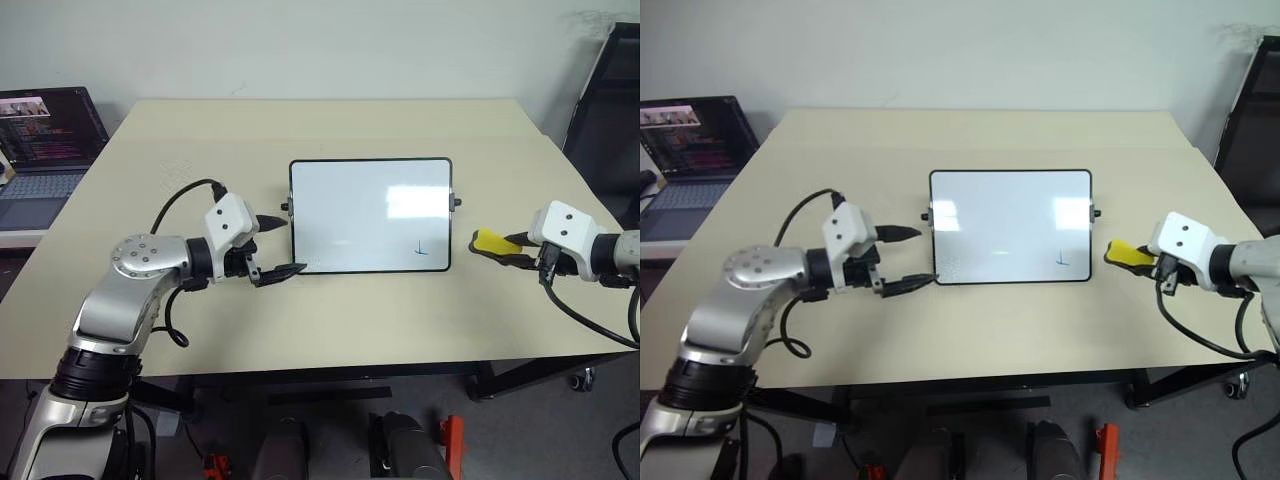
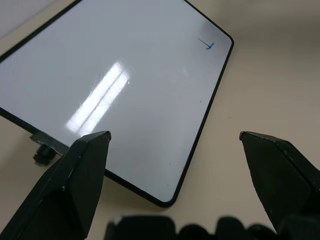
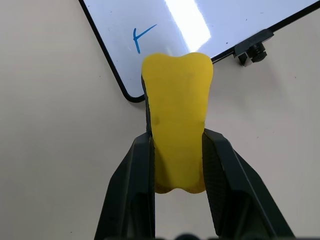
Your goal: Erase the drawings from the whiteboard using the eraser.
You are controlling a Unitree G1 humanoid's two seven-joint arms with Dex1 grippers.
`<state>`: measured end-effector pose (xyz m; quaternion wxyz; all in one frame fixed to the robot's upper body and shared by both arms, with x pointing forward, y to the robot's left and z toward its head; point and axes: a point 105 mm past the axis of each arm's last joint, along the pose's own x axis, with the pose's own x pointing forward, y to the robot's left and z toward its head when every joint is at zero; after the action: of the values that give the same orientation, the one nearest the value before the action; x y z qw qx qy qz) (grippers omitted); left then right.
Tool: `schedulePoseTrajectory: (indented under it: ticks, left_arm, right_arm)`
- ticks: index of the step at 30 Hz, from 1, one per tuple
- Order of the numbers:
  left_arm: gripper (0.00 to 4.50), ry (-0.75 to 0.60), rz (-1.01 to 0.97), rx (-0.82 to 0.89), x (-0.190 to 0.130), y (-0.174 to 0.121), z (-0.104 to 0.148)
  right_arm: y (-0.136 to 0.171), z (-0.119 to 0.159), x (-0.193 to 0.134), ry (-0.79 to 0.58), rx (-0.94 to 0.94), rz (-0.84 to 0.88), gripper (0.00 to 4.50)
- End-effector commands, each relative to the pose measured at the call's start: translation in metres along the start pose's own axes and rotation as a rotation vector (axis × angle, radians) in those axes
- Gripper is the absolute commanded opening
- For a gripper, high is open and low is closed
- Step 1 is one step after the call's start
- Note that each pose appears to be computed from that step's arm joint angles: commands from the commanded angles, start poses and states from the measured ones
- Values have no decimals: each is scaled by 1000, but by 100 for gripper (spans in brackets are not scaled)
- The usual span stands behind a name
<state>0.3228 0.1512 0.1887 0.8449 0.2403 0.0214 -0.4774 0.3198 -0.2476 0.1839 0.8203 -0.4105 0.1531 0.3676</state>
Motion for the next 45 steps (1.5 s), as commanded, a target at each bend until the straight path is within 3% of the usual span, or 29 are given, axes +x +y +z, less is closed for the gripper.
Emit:
schedulePoseTrajectory:
  ticks: [1, 28, 36, 45]
  left_arm:
    - [450, -28, 47, 54, -11, 12, 16]
    - [450, 32, 67, 105, -26, 23, 19]
    - [450, 23, 52, 82, -21, 18, 15]
    - [450, 19, 40, 74, -16, 18, 13]
  right_arm:
    - [-7, 12, -4, -28, -44, -19, 96]
    - [-3, 55, 9, -174, -88, -16, 96]
    - [6, 77, 56, -204, -145, -50, 96]
    - [-18, 67, 87, -123, -175, -140, 96]
